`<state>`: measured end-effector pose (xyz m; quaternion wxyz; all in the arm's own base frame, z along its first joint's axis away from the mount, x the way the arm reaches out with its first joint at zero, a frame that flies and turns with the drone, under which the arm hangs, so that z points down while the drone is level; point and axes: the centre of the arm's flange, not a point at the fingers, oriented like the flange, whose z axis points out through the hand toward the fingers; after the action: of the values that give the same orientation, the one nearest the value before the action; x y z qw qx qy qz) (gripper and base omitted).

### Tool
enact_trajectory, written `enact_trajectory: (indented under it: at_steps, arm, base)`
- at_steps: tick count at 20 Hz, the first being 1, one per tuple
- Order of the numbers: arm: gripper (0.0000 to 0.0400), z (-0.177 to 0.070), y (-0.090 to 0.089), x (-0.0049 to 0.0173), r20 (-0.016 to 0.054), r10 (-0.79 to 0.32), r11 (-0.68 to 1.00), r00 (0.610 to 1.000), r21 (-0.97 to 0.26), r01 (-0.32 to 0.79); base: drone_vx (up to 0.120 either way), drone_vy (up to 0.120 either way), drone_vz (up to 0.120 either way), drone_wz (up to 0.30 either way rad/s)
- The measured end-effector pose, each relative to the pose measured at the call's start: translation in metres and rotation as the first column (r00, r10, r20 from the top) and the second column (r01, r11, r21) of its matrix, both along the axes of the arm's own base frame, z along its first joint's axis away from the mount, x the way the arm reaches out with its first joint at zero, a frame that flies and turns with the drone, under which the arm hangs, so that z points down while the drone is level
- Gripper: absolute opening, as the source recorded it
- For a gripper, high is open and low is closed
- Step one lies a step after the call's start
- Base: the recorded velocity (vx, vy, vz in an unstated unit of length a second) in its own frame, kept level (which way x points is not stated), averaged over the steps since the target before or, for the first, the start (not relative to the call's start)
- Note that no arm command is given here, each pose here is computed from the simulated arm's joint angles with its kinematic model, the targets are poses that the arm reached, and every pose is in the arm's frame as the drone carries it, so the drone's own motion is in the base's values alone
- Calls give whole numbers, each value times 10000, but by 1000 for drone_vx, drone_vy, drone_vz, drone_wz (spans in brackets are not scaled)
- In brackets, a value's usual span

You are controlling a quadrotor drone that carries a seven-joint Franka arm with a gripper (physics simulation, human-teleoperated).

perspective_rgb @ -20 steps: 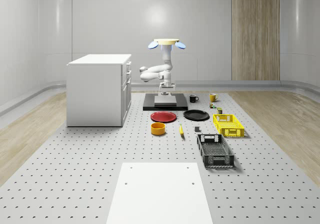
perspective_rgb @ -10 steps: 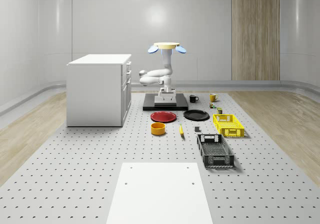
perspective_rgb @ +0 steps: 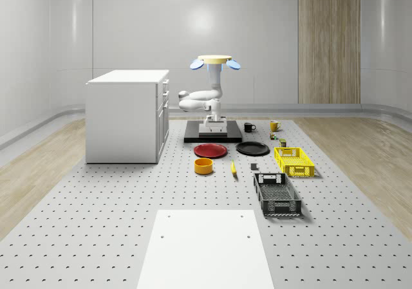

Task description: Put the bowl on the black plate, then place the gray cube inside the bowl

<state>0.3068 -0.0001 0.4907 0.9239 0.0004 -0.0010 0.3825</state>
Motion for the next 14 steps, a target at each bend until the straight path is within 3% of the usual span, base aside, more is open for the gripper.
enact_trajectory:
  at_steps: [9, 11, 14]
  arm:
    - [400, 0, 0, 0, 0, 1, 10000, 10000, 0, -1]
    - [400, 0, 0, 0, 0, 1, 10000, 10000, 0, -1]
    - [400, 0, 0, 0, 0, 1, 10000, 10000, 0, -1]
  base:
    - [120, 0, 0, 0]
    - [120, -100, 0, 0]
    - [120, -13, 0, 0]
